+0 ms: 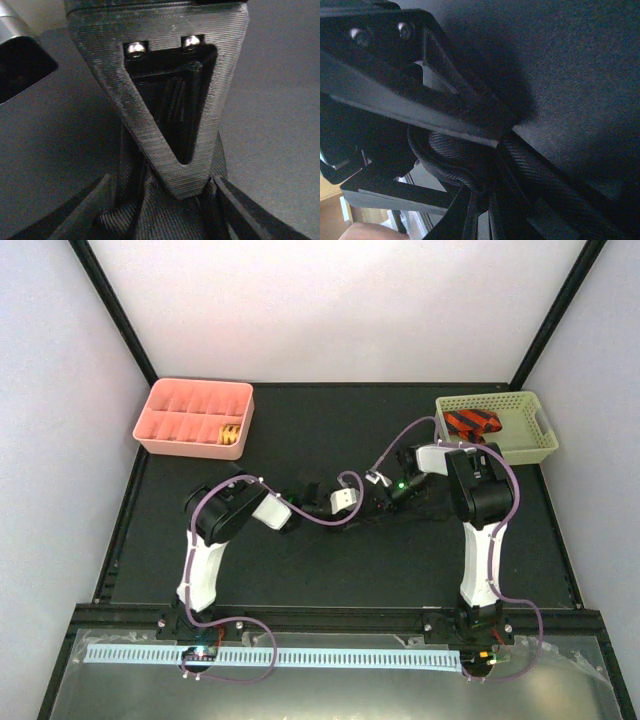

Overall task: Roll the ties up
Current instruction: Roll the tie at the center of the board.

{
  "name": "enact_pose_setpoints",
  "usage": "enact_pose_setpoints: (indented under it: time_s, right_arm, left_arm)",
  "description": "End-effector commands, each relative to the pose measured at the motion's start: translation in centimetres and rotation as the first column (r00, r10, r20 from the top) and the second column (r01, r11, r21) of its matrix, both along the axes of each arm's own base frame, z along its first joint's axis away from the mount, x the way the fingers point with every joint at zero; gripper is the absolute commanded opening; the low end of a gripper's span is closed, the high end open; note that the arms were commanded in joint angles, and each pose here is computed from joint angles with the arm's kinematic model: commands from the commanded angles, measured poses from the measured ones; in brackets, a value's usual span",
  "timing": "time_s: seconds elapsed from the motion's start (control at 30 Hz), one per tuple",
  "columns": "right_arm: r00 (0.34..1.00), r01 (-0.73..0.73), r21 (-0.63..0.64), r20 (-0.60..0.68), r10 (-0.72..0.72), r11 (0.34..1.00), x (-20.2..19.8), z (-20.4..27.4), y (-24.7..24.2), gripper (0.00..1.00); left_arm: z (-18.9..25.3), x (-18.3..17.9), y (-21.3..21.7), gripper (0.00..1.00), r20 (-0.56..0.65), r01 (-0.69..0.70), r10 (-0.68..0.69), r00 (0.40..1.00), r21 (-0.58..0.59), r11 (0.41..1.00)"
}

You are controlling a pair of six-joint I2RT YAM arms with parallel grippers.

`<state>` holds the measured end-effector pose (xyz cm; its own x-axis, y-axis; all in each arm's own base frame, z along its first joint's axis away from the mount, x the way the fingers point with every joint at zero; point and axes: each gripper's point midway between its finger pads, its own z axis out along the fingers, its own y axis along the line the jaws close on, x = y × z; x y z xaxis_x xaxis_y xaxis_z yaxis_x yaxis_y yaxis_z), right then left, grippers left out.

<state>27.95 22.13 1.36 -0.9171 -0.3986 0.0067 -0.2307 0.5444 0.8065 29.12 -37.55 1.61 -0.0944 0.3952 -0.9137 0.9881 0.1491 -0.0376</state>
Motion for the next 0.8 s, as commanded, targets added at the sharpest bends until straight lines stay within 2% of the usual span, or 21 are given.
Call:
enact_pose_setpoints:
  time_s: [0.0, 0.17, 0.33, 0.47, 0.57, 0.67, 0.77]
  right_arm:
    - [0.999, -0.041, -0.154, 0.008, 0.042, 0.987, -0.6, -3.1, -1.9, 0.06]
    - [0.996, -0.026, -0.09, 0.084, 0.033, 0.996, 0.5, -0.4, -1.2, 0.27]
    - [0.989, -0.009, -0.045, 0.149, 0.016, 0.999, 1.5, 2.8, -1.7, 0.44]
    - [0.985, 0.049, -0.035, 0.165, -0.043, 0.998, 1.9, 4.9, -4.2, 0.45]
    - [0.977, 0.111, -0.098, 0.193, -0.09, 0.989, 2.3, 5.3, -7.7, 0.44]
    - [0.975, 0.103, -0.191, 0.214, -0.062, 0.976, 1.7, 4.9, -10.2, 0.4]
    - [0.978, 0.079, -0.224, 0.204, -0.032, 0.971, 0.5, 4.7, -10.8, 0.36]
  left_arm:
    - [-3.0, -1.0, 1.3, 0.5, -0.132, -0.027, 0.048, 0.99, 0.159, 0.987]
    - [-4.1, -1.4, 2.7, 0.41, -0.196, -0.068, 0.119, 0.973, 0.252, 0.965]
    - [-4.7, -1.8, 3.6, 0.36, -0.219, -0.088, 0.159, 0.963, 0.301, 0.95]
    - [-4.8, -1.7, 3.8, 0.34, -0.222, -0.094, 0.169, 0.96, 0.314, 0.945]
    - [-4.9, -1.7, 3.8, 0.33, -0.227, -0.093, 0.171, 0.959, 0.317, 0.944]
    - [-4.9, -1.7, 3.8, 0.33, -0.226, -0.094, 0.172, 0.959, 0.318, 0.943]
    - [-4.9, -1.7, 3.8, 0.33, -0.228, -0.097, 0.177, 0.957, 0.322, 0.942]
